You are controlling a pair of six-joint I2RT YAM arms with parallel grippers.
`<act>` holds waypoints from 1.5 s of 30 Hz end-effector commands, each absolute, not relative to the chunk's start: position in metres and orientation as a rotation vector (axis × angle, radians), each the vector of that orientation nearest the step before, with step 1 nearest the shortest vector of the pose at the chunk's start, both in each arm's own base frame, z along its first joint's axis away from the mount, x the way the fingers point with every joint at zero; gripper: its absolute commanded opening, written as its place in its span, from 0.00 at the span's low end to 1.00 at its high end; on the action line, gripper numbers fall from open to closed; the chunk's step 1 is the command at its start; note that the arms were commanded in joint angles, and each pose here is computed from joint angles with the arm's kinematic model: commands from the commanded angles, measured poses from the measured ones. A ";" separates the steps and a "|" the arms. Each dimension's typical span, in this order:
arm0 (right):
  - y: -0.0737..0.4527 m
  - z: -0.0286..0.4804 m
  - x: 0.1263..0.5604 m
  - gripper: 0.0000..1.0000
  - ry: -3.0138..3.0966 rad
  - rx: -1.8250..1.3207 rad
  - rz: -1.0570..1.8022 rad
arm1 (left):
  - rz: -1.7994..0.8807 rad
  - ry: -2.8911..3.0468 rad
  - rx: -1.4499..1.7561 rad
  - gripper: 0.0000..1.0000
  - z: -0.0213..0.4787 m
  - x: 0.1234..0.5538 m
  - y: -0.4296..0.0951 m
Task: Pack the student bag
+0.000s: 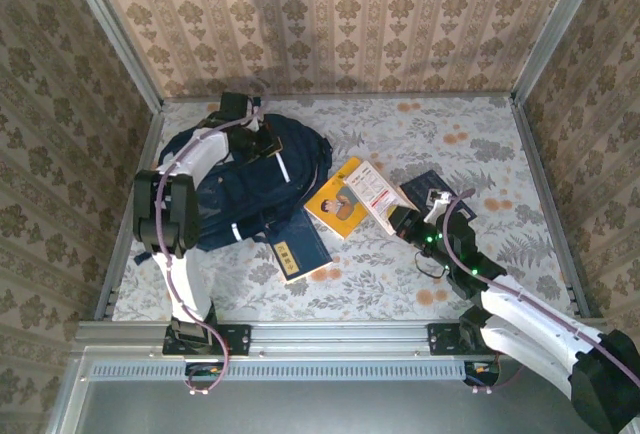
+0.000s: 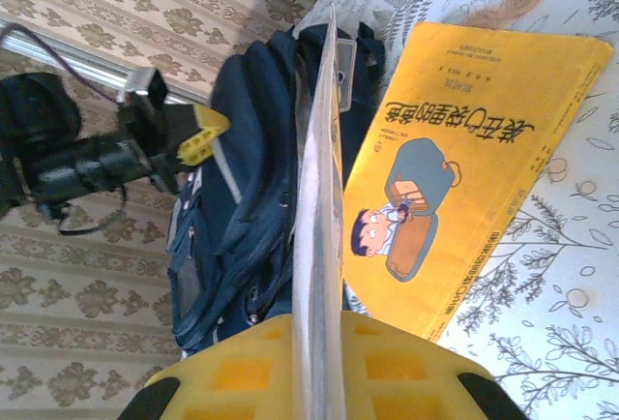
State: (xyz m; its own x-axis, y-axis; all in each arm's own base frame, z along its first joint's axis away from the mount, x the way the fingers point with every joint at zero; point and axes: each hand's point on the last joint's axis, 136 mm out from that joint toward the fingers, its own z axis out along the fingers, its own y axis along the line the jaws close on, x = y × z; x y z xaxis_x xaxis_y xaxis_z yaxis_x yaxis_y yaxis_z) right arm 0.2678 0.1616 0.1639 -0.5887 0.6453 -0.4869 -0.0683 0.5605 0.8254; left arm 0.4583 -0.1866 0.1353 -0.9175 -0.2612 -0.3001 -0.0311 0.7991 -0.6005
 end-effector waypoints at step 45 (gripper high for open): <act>0.400 0.198 0.307 0.07 2.316 -0.446 1.627 | -0.718 2.276 0.476 0.00 0.365 0.340 -0.175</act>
State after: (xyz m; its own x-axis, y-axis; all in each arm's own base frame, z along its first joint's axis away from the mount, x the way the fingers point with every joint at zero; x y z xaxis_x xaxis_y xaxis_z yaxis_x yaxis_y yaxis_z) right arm 0.3125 0.3749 0.1909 -0.9238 -0.0222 -0.3821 -0.3617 0.3778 0.8523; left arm 0.3285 -0.1583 0.3102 -0.8432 0.0809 -0.5314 0.3452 0.8393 -0.4200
